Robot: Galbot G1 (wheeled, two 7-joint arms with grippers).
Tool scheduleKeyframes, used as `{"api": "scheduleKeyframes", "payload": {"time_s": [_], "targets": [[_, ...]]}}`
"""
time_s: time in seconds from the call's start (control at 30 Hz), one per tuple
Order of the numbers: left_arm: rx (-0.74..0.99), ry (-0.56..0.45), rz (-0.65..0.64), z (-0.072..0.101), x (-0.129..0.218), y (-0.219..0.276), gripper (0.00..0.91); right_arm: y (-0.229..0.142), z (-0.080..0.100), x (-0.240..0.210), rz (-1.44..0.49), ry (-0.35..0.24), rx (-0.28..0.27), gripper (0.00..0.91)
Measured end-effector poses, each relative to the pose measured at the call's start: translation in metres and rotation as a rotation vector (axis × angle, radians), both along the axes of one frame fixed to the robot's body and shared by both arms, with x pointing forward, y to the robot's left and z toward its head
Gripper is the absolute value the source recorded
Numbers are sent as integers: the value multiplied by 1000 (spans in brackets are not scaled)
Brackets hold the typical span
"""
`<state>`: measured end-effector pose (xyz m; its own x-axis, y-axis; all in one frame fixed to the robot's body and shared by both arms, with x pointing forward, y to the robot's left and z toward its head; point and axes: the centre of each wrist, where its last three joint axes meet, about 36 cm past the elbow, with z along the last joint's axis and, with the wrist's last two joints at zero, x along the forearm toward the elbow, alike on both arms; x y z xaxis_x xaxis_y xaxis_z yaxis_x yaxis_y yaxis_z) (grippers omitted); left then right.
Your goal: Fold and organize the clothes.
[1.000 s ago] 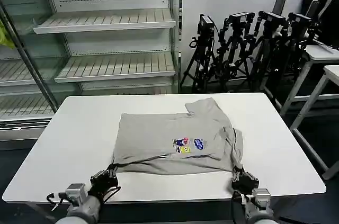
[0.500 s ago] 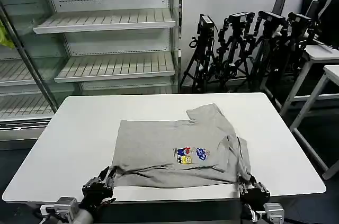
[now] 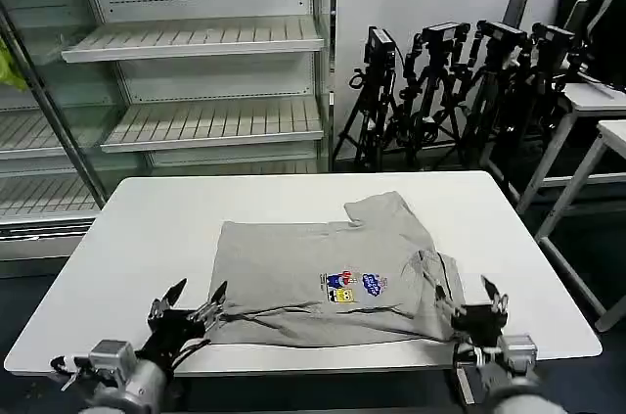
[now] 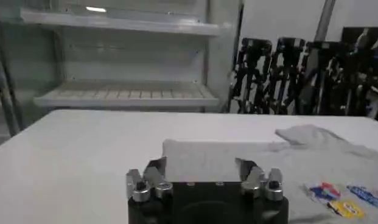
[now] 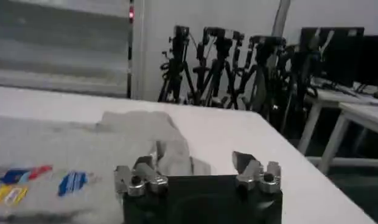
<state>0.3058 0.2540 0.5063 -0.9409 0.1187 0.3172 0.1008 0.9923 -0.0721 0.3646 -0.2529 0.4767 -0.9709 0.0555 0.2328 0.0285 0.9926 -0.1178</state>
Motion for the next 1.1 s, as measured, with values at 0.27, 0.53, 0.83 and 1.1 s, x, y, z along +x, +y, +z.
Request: {"api": "scheduleKeyframes", "payload": {"time_s": [0.27,0.53,0.83,1.1], "targets": [[-18,18,21,-20,69,8,907,16,-5,92,4,8,-3,907],[-15,59,39,-41,145,6,907,27,-5,181,-29,38,-44,907],[31,117,55,-61,213,1,907,32,-16,249,-83,126,-52,907],[79,154,65,-73,241,-1,907,41,-43,277,-106,229,-48,907]]}}
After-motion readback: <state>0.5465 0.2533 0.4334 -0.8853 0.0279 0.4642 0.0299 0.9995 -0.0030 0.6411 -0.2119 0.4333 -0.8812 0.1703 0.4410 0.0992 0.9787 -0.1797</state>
